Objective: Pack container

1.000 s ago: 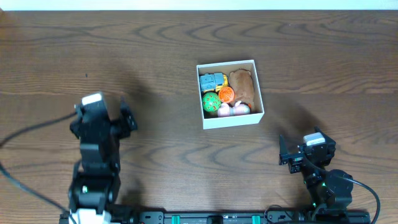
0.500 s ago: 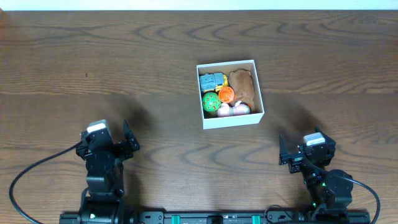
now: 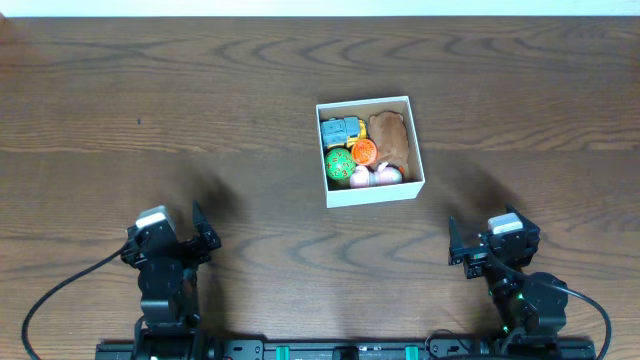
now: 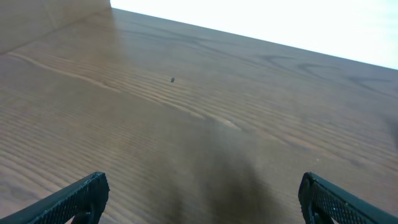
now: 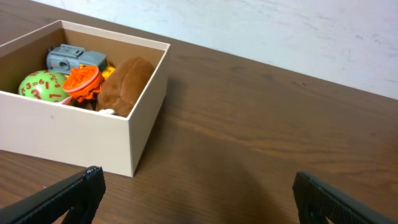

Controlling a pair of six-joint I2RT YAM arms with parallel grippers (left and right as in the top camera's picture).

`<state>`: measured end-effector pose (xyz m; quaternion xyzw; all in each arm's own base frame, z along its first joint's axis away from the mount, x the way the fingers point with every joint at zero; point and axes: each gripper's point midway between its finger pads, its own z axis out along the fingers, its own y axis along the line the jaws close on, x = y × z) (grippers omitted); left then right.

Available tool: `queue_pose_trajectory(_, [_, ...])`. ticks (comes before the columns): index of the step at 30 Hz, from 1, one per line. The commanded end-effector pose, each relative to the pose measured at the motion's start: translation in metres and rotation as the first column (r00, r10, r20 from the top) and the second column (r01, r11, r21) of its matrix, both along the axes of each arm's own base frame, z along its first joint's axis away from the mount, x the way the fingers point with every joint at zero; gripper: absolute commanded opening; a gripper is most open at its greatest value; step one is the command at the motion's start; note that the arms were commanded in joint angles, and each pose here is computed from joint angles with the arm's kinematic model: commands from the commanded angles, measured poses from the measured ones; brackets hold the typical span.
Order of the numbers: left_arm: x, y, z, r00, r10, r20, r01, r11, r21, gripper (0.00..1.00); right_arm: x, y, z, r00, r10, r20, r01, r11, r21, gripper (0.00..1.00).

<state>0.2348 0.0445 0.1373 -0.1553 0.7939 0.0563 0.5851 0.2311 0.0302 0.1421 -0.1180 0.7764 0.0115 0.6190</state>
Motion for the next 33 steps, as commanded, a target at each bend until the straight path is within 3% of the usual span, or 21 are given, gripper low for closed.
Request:
queue_pose_trajectory(1, [-0.0012, 0.0015, -0.0018, 1.000, 0.008, 0.019, -0.008, 1.000, -0.005, 0.98, 0.0001, -0.0010, -0.0006, 1.000, -0.007, 0.002, 0.007, 1.000, 0.015, 0.99])
queue_pose_trajectory(33, [-0.0041, 0.0017, -0.0058, 0.996, 0.009, 0.086, -0.008, 1.000, -0.006, 0.98, 0.0001, -0.0010, -0.0006, 1.000, -0.007, 0.002, 0.007, 1.000, 0.015, 0.99])
